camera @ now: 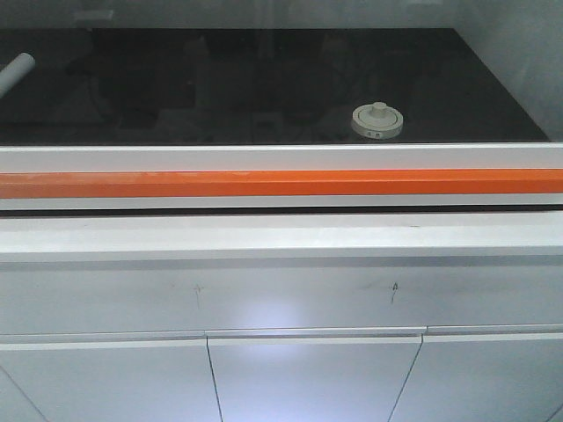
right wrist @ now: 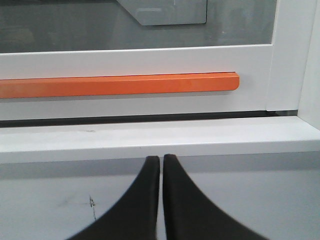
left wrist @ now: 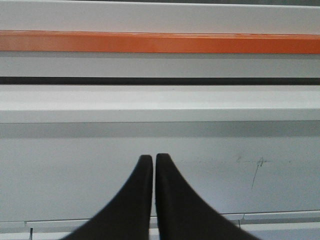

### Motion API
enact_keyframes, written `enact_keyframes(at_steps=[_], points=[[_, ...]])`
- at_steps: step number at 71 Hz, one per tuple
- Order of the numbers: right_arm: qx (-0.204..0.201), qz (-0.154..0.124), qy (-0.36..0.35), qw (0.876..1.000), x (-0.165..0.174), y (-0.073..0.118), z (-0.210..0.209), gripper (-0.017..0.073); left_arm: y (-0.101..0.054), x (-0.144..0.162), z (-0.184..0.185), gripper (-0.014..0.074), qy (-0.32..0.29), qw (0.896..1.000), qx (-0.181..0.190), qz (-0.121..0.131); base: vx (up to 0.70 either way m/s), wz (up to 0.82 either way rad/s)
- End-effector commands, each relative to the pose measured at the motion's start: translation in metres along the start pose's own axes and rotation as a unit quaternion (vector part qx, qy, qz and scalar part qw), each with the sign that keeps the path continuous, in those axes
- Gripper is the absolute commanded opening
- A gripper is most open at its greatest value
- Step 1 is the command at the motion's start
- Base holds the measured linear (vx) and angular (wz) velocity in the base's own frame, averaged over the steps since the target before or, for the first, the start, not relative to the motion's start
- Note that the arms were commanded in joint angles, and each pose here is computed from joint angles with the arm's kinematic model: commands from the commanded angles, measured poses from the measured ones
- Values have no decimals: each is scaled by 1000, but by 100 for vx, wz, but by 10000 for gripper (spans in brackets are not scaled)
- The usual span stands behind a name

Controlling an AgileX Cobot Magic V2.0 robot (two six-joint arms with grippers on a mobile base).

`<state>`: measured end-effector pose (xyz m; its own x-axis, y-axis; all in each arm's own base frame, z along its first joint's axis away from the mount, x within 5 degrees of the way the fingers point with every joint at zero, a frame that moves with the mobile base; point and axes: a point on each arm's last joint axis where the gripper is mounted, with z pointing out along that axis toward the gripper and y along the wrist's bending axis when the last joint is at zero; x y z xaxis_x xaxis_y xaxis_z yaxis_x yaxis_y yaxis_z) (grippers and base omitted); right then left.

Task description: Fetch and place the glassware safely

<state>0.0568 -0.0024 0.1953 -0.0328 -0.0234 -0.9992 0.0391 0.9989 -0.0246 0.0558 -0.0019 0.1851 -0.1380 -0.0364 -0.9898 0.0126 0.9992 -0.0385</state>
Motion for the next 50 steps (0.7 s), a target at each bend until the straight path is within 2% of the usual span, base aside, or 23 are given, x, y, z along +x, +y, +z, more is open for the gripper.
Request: enact_keyframes(at_steps=[1,50], points=[[-1,-8,-31,999,-1,0,0,-3,1,2,1,2,-26,1000,-1,-5,0,0],[-1,-8,-31,999,-1,0,0,-3,1,2,1,2,-26,1000,-1,-5,0,0]])
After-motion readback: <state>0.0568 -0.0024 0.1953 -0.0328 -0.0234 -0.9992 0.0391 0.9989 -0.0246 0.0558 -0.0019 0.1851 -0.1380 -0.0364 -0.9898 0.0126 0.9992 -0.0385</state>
